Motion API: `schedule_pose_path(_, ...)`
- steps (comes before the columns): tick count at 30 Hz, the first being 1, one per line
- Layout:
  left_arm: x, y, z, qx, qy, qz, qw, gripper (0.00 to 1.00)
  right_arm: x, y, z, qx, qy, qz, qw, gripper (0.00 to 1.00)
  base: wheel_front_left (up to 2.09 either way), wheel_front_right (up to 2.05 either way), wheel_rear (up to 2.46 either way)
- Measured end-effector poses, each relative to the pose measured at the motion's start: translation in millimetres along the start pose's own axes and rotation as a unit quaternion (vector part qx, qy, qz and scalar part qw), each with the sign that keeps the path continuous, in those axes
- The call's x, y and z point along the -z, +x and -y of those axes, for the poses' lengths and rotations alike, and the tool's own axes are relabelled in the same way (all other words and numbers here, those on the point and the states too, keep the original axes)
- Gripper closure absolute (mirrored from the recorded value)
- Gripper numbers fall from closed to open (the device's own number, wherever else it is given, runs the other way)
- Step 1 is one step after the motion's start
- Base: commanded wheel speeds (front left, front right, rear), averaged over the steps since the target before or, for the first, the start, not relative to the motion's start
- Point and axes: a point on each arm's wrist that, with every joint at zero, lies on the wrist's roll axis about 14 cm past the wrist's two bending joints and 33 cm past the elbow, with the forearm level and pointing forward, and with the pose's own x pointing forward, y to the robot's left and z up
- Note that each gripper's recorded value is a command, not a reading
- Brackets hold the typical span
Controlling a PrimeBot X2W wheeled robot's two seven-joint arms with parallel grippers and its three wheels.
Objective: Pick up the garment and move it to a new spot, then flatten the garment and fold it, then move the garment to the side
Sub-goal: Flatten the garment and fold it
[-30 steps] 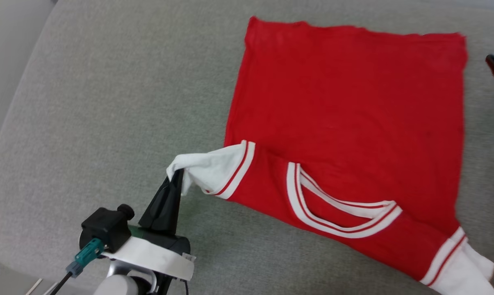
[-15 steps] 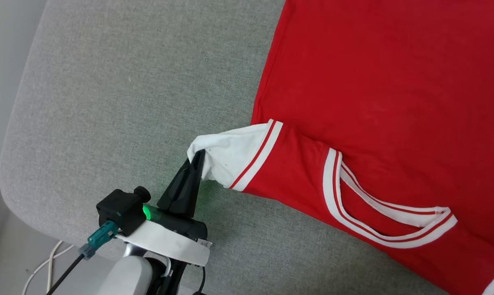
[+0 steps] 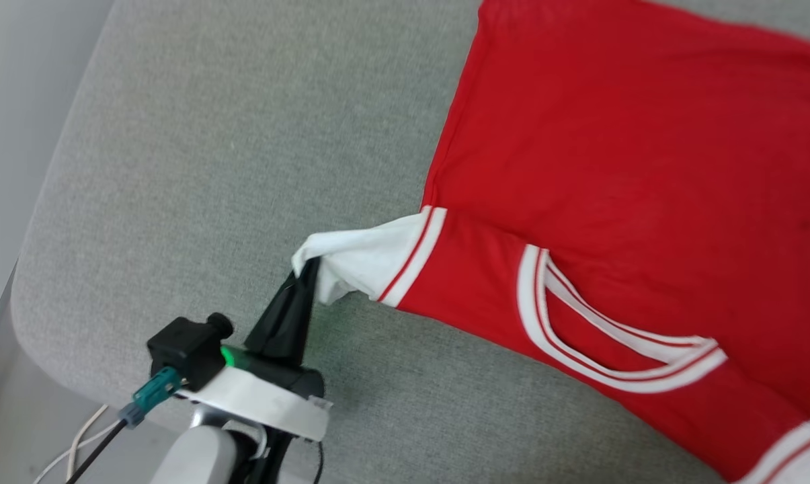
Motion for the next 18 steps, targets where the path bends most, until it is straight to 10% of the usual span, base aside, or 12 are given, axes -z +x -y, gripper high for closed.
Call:
schedule_pose_path(10,-15.6,-25.9,-8.3,-0.005,0.008,0.019,1.000,1.00,7.1,-95.8,34.9,0.072,-0.099,0.044,0.991,1.00,0.00,0.00,0.00)
schedule_pose_path(18,-21.6,-31.2,-5.0,0.002,0.003,0.026,1.000,1.00,102.4,-157.0,75.6,0.105,-0.106,0.006,0.989,1.00,0.00,0.00,0.00)
